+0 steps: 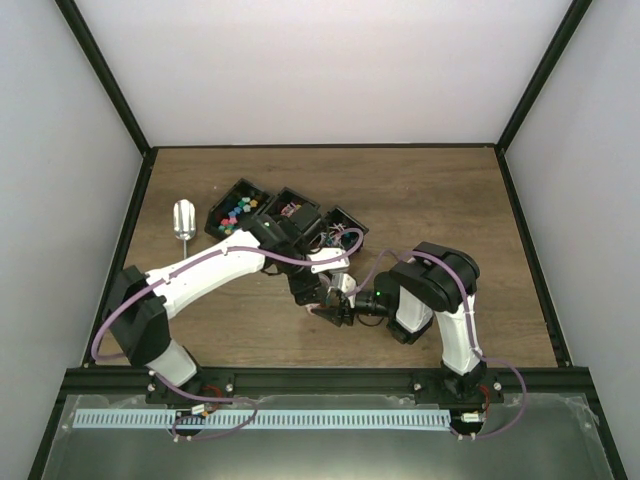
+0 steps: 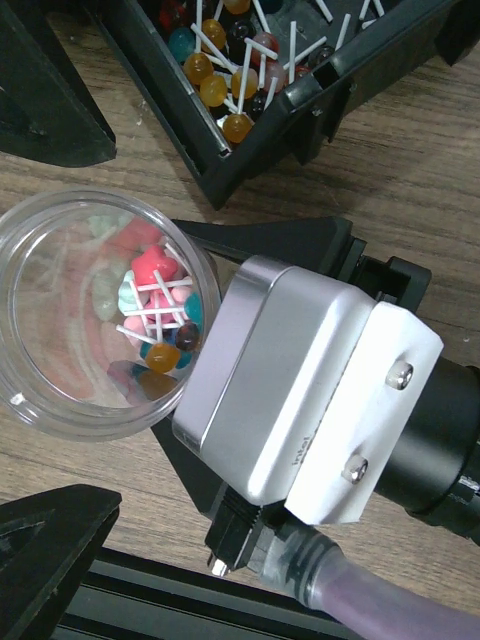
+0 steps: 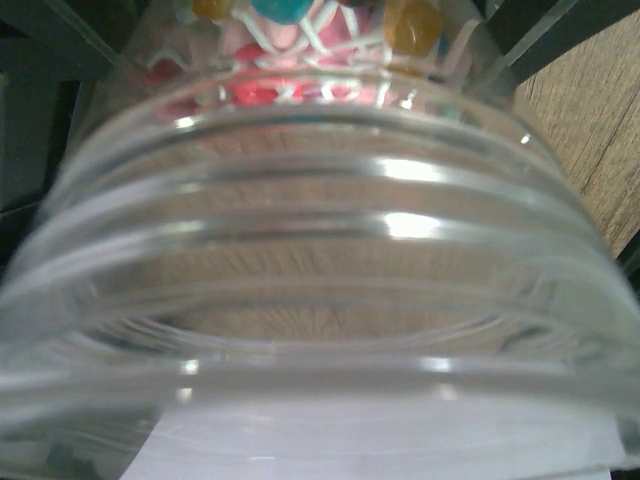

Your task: Pack the candies

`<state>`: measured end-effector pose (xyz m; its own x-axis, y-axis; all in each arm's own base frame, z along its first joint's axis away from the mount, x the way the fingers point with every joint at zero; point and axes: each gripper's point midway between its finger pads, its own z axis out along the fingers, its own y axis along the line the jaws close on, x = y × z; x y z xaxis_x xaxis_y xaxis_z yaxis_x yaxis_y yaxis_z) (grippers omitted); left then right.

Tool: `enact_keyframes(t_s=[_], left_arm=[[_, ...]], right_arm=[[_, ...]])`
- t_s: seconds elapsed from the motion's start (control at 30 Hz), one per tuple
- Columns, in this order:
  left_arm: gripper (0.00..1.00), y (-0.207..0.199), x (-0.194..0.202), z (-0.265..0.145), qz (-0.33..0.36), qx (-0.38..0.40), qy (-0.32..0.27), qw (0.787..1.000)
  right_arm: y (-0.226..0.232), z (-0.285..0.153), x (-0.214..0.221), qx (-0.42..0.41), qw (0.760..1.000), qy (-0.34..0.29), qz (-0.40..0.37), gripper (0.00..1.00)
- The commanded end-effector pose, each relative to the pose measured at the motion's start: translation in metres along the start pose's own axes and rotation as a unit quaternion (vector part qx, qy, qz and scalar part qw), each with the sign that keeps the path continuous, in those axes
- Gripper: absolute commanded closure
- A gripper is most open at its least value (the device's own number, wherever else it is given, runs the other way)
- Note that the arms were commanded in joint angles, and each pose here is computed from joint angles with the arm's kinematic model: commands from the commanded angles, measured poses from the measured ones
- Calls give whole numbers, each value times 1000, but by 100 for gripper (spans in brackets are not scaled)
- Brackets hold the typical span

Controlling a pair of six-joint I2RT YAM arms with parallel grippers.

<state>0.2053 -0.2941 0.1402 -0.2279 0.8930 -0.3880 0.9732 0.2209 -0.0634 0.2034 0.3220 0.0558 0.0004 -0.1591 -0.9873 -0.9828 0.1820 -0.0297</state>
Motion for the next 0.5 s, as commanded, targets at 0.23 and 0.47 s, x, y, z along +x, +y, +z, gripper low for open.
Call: enact_keyframes(t_s=[0.23,0.47], left_arm=[[19,2,3,15,1,-10,23,1000],[44,0,1,14,51,-7,14,999]], right_arm=[[5,-9,-64,6,987,-124,-98,45],[9,-10,-64,-1,987,-124,-98,45]])
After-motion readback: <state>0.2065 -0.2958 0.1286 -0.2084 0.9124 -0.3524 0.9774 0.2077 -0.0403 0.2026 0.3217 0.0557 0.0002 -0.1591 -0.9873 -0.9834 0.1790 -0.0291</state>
